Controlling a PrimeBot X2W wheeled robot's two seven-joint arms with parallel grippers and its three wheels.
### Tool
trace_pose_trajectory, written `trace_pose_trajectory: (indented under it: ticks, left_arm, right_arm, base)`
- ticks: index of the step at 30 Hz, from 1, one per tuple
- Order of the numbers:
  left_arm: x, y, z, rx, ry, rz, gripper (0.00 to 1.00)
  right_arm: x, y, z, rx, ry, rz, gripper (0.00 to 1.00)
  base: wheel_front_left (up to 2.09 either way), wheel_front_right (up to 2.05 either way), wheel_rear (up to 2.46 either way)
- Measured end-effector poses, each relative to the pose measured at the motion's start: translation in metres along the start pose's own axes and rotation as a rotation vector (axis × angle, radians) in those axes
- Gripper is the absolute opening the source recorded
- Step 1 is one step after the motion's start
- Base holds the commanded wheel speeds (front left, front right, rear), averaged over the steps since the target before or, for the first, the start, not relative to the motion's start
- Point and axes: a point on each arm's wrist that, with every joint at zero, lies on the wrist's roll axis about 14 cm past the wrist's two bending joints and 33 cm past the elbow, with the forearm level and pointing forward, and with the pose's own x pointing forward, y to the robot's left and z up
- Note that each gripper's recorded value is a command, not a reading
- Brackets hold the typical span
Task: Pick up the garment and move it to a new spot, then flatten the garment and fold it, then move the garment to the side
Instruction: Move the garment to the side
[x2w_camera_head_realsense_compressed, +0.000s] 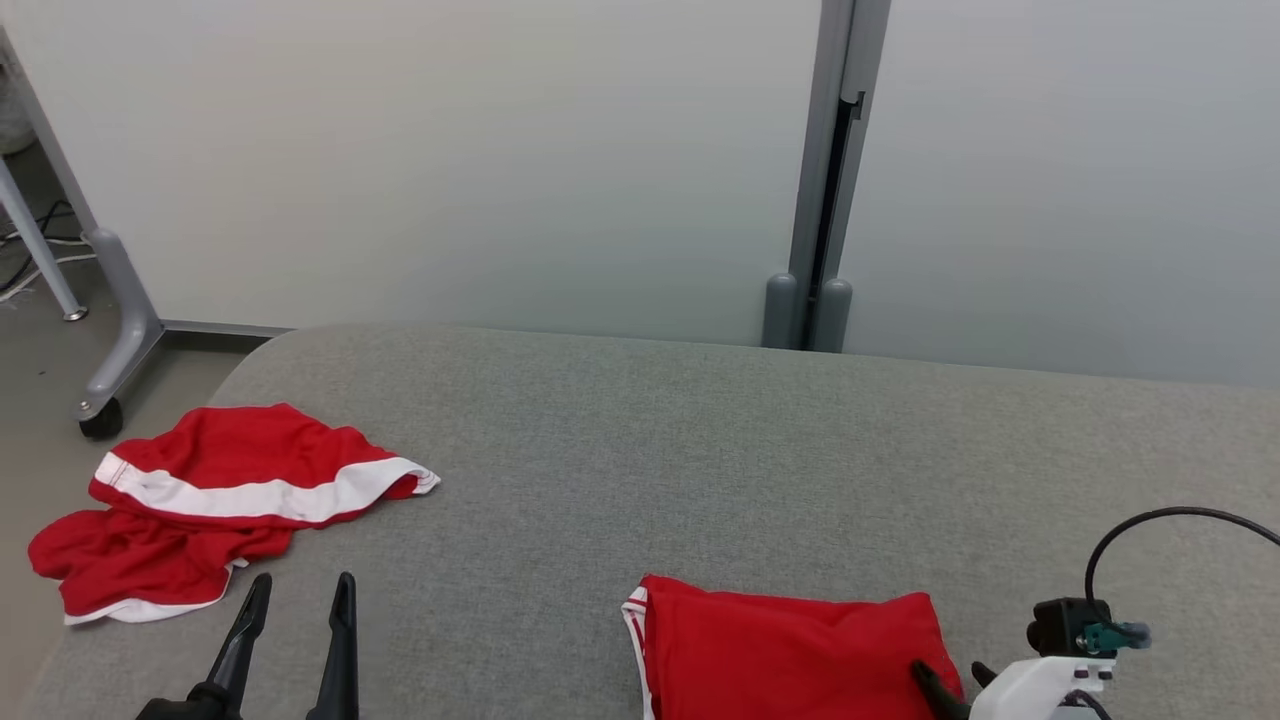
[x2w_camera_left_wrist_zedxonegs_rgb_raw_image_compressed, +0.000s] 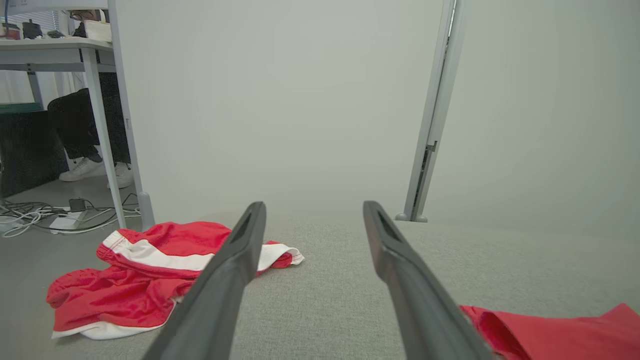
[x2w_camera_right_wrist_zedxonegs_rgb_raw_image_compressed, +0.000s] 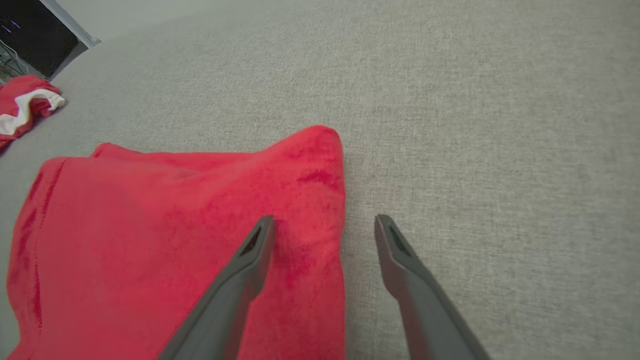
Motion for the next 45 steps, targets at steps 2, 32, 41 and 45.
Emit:
trace_pose_trajectory:
  ticks: [2,32,41,45]
  left_arm:
    - [-0.003,0.004,0.000,0.002,-0.001,0.012,1.00]
    - [0.023,-0.042,-0.008,-0.029,0.028,-0.129,1.00]
    - [0.054,-0.091,-0.023,-0.028,0.064,-0.283,1.00]
    - [0.074,-0.114,-0.026,-0.042,0.062,-0.345,1.00]
  right_arm:
    - [0.003,0.001,-0.009,0.021,0.040,-0.001,1.00]
    - [0.005,-0.012,0.031,-0.025,-0.030,0.013,0.00]
    - [0.004,-0.057,0.080,-0.081,-0.087,-0.059,0.00]
    - [0.005,-0.088,0.103,-0.101,-0.111,-0.114,0.00]
  base:
    - [0.00,0.00,0.00]
    - [0.00,0.00,0.00]
    - [0.00,0.00,0.00]
    - [0.00,0.00,0.00]
